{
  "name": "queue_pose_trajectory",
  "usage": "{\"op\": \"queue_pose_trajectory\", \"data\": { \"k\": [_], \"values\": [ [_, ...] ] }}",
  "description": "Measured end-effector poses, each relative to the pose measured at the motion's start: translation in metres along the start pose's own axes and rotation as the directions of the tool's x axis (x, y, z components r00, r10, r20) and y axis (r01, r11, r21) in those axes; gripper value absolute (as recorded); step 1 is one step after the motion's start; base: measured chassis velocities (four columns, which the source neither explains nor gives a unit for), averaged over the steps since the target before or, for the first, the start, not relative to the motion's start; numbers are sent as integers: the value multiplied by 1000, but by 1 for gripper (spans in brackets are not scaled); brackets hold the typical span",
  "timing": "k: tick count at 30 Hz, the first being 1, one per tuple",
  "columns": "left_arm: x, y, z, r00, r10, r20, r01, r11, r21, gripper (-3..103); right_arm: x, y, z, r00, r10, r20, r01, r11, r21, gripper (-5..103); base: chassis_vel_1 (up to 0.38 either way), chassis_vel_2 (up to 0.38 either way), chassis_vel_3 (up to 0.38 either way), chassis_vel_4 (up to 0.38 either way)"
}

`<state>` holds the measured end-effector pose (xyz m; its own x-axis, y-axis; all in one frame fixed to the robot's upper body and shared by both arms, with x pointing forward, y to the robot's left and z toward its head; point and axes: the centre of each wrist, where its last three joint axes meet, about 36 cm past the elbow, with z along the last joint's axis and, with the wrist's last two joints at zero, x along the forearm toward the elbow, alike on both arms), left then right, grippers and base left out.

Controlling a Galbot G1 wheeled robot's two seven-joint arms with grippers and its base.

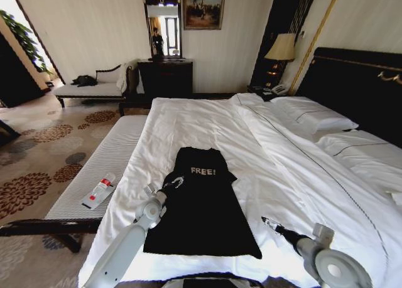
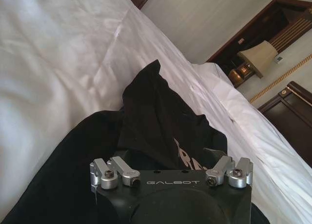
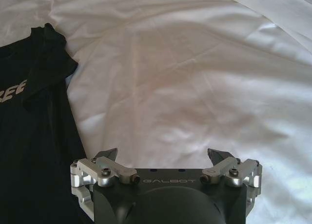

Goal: Fold the clothes on the bed.

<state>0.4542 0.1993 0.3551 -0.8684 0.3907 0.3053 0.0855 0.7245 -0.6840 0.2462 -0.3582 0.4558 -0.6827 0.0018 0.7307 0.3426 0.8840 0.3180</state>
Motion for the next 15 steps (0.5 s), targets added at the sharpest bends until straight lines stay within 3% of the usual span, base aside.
{"op": "queue_pose_trajectory", "data": {
  "k": [8, 11, 13, 15],
  "values": [
    [-8, -2, -2, 1000, -1, 7, 0, 1000, 5, 83, 0, 0, 1, 1000, 1, -2, -1, 1000, -4, 100, 0, 0, 0, 0],
    [-10, -2, -1, 1000, -7, 8, 7, 1000, 8, 77, -1, -1, 3, 1000, 2, -5, -2, 1000, -6, 100, 0, 0, 0, 0],
    [-11, -2, 0, 1000, -12, 10, 12, 1000, 7, 66, -2, -1, 4, 1000, 4, -7, -4, 1000, -7, 100, 0, 0, 0, 0],
    [-11, -1, 0, 1000, -14, 12, 14, 1000, 6, 66, -2, -1, 4, 1000, 4, -8, -4, 1000, -7, 100, 0, 0, 0, 0]
  ]
}}
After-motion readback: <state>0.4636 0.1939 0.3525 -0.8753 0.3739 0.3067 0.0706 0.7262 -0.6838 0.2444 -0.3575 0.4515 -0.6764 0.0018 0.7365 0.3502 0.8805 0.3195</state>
